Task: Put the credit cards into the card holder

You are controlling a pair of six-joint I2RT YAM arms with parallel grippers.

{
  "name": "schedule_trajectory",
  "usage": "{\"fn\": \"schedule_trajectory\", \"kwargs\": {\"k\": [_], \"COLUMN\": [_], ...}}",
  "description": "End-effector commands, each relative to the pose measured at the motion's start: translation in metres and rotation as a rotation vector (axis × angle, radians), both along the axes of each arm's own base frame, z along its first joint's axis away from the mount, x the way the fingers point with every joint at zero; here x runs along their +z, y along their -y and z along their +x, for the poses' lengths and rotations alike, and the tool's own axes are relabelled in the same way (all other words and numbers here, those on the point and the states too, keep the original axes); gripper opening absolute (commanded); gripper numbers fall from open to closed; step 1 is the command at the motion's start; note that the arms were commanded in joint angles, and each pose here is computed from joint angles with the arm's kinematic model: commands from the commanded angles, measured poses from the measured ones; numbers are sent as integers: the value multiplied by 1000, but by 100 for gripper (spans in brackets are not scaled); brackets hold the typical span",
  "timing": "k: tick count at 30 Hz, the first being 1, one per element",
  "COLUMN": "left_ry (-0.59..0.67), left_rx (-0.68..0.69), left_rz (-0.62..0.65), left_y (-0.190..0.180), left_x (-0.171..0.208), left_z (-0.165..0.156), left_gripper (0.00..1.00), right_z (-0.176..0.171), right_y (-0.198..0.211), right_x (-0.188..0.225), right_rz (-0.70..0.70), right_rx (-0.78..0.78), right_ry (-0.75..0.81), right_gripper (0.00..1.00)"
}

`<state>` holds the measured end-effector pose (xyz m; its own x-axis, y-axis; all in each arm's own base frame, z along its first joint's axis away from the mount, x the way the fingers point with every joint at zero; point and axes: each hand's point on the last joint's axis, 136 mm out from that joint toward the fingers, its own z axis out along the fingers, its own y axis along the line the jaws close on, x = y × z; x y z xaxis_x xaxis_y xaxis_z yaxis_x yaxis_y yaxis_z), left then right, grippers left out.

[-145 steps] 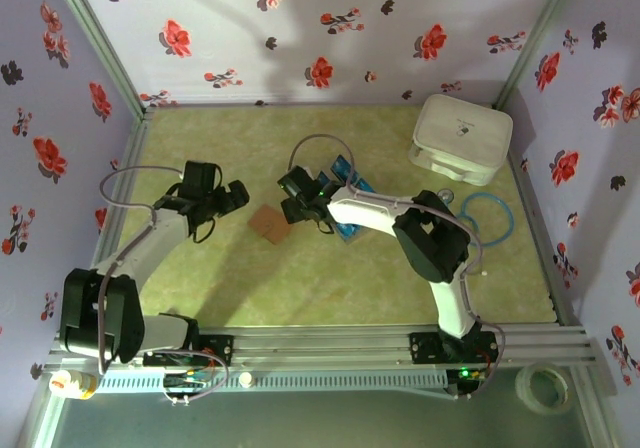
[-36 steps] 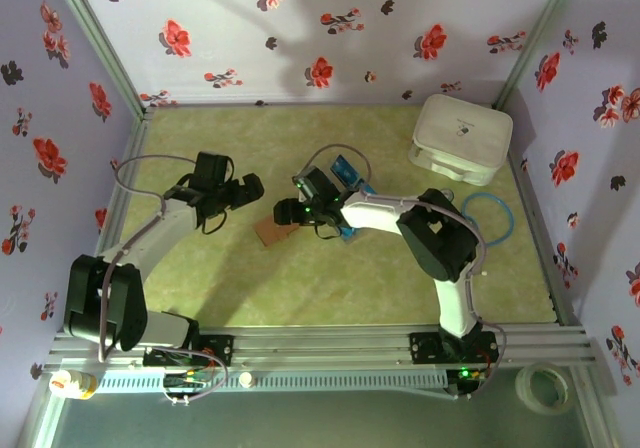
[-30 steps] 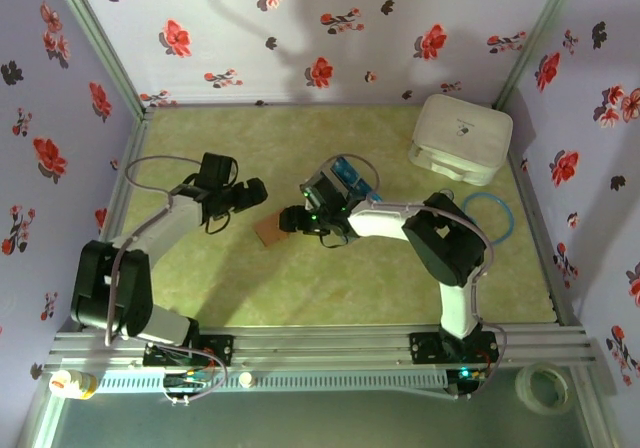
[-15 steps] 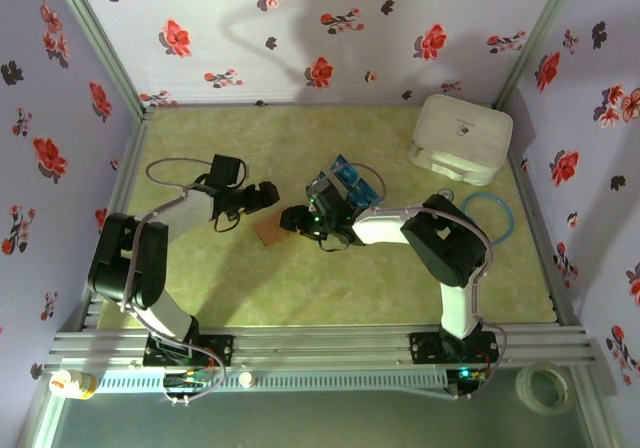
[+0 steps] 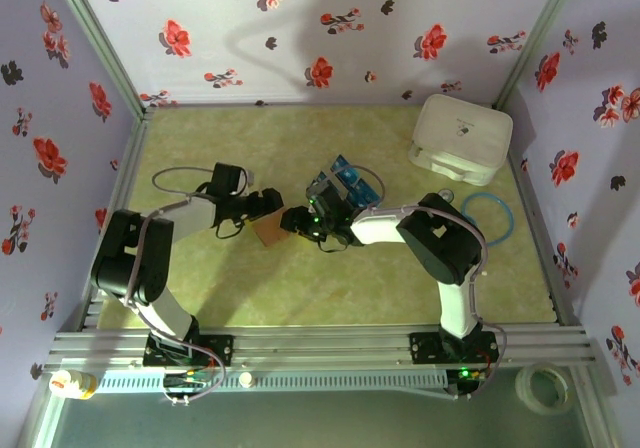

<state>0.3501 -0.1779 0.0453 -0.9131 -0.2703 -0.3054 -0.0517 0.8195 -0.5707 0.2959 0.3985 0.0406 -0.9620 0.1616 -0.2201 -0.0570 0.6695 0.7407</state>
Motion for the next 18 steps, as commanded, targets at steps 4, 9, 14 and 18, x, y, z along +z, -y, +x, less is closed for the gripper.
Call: {"fn": "schedule_trajectory", "kwargs": {"k": [4, 9, 14, 18], "left_ry": [-37, -37, -37, -34], "left_rx": [-15, -16, -4, 4], "left_rz": [-60, -97, -129, -165], "left_y": [4, 6, 5, 6], "left_x": [-10, -8, -7, -7], "left_z": [-13, -25, -36, -42], "left_gripper": [78, 64, 53, 51], "right_z": [2, 5, 8, 11], "right_y": [2, 6, 12, 14], "right_x": [-15, -24, -29, -30], "right_rz": [-70, -104, -122, -124], "right_rx": [8, 12, 5, 2], "right_ry": [-12, -14, -17, -17], "right_gripper": [49, 46, 45, 45]}}
